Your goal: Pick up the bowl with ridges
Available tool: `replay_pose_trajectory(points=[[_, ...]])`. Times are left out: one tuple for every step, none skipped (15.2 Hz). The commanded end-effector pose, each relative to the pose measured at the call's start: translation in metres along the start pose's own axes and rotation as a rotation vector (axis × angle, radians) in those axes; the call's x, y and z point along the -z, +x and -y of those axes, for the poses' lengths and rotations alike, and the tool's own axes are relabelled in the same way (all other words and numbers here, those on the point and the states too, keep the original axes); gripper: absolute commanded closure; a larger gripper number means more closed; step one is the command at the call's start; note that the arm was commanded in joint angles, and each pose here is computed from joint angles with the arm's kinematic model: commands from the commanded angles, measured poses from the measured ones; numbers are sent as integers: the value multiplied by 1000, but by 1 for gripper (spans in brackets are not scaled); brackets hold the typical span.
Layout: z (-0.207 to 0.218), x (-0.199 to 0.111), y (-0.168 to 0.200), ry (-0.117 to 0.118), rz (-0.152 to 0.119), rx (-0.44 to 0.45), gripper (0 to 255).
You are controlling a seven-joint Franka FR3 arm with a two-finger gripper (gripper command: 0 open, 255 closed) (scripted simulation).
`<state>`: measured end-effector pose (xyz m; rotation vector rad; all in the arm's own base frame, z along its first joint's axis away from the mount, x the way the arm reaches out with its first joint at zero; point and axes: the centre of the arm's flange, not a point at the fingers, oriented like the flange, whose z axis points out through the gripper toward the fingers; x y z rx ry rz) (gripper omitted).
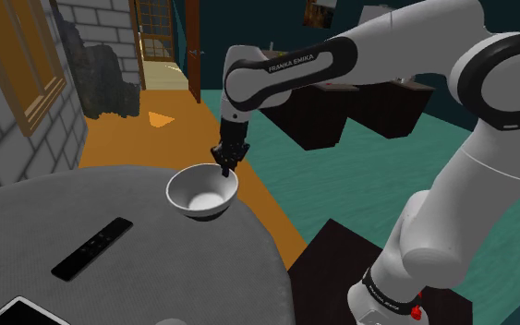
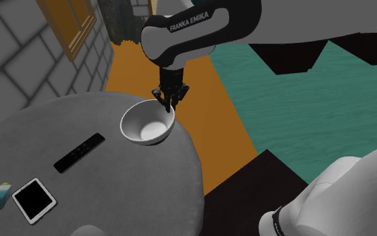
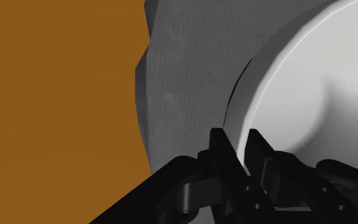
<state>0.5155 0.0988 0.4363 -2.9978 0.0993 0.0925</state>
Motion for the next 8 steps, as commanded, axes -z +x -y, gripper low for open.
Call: replay_pose_trajectory(points=[[1,11,-1,0,0,0,255],[2,16,-1,0,0,0,255],[3,21,-1,0,0,0,255],[3,26,-2,0,0,0,255],[4,31,-2,0,0,0,255],[5,37,-3,0,0,0,255],[5,37,-3,0,0,0,255],[5,37,-3,0,0,0,255]])
